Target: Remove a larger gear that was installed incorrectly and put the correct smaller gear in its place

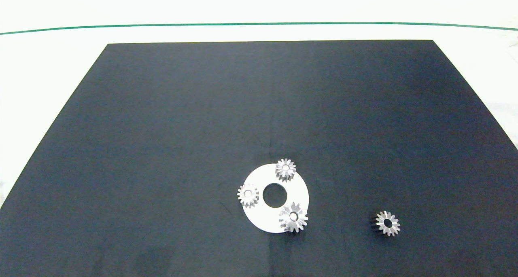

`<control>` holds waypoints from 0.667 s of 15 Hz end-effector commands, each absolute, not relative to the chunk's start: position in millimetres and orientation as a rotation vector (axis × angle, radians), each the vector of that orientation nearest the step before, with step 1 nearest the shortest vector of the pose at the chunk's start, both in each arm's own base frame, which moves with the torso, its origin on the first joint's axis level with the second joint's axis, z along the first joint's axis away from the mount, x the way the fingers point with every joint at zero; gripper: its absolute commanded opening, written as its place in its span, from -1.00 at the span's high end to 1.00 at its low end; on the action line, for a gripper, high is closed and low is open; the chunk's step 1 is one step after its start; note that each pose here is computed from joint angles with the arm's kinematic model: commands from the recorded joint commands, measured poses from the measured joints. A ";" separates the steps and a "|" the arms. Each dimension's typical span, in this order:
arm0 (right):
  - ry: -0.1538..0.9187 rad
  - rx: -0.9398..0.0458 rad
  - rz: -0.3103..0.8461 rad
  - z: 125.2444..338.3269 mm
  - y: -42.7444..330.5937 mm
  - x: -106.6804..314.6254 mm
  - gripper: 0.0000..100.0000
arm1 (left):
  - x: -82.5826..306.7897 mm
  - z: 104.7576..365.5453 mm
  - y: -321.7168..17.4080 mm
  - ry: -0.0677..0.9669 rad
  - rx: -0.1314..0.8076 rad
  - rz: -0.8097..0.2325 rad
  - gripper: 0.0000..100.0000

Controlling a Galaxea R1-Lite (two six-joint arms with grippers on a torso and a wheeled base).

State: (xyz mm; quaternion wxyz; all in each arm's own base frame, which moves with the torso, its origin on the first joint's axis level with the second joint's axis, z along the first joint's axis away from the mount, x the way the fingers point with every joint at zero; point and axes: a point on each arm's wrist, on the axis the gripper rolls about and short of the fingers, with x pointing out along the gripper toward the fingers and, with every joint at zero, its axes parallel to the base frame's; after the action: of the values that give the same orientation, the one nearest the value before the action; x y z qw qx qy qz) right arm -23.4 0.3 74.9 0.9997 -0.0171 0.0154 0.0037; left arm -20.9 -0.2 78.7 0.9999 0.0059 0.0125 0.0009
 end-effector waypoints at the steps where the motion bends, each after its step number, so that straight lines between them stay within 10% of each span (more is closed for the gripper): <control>1: 0.054 -0.047 0.006 87.2 0.3 -27.7 -1.00 | -28.9 108.6 -0.3 0.064 0.013 -0.005 -1.00; 10: 0.243 -0.179 0.095 196.4 1.1 -2.8 -1.00 | 40.1 312.3 0.0 0.428 0.165 -0.040 -1.00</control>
State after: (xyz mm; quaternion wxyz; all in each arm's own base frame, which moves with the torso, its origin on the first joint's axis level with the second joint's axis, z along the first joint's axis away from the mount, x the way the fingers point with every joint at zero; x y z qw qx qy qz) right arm -25.2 0.8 172.2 0.9931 -0.0747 0.0846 0.0314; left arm -16.4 -0.3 256.3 0.9902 0.0723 0.1193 -0.0109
